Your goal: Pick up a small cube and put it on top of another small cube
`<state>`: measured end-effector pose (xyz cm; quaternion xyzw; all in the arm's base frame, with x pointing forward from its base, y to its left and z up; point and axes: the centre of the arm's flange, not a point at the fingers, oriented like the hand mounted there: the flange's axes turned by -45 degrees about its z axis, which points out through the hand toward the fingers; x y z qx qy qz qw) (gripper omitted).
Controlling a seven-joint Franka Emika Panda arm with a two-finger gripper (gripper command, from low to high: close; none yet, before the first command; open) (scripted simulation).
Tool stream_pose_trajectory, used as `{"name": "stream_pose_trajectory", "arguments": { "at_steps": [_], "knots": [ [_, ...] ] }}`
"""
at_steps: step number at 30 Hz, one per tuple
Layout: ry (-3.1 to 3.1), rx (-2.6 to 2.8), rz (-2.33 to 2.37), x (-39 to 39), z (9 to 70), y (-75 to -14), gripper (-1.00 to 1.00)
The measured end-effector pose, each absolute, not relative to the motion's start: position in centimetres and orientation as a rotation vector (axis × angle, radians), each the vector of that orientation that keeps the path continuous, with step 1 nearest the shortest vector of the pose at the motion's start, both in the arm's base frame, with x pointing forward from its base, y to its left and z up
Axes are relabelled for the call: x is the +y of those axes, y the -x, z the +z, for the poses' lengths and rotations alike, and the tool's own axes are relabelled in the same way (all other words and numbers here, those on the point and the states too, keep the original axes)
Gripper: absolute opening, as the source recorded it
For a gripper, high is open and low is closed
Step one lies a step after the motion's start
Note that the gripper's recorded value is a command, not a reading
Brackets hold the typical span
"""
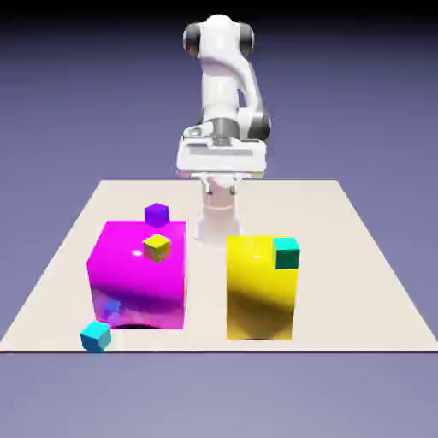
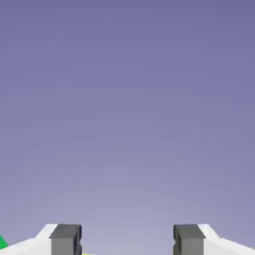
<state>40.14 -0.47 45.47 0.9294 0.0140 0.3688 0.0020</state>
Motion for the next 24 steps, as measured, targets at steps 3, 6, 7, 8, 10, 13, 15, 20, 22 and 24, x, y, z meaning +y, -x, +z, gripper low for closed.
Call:
{"name": "stream_pose_trajectory", "arguments": {
  "at_steps": [3, 6, 7, 8, 10, 13, 15, 20, 22, 24],
  "knots": [
    [-2.991, -0.048, 1.012, -3.0, 44.3, -43.0, 0.00],
    [-3.054, -0.137, 0.864, -5.6, 42.7, -45.7, 0.00],
    [-3.072, -0.167, 0.814, -6.5, 42.2, -46.5, 0.00],
    [-3.089, -0.195, 0.764, -7.5, 41.5, -47.3, 0.00],
    [-3.118, -0.251, 0.665, -9.4, 40.2, -48.8, 0.00],
    [-3.151, -0.341, 0.518, -12.6, 38.1, -50.6, 0.00],
    [-3.167, -0.393, 0.422, -14.6, 36.6, -51.7, 0.00],
    [-3.192, -0.494, 0.191, -19.0, 32.8, -54.1, 0.00],
    [-3.194, -0.532, 0.103, -20.8, 31.3, -54.7, 0.00],
    [-3.192, -0.566, 0.019, -22.5, 29.8, -55.3, 0.00]
  ]
}}
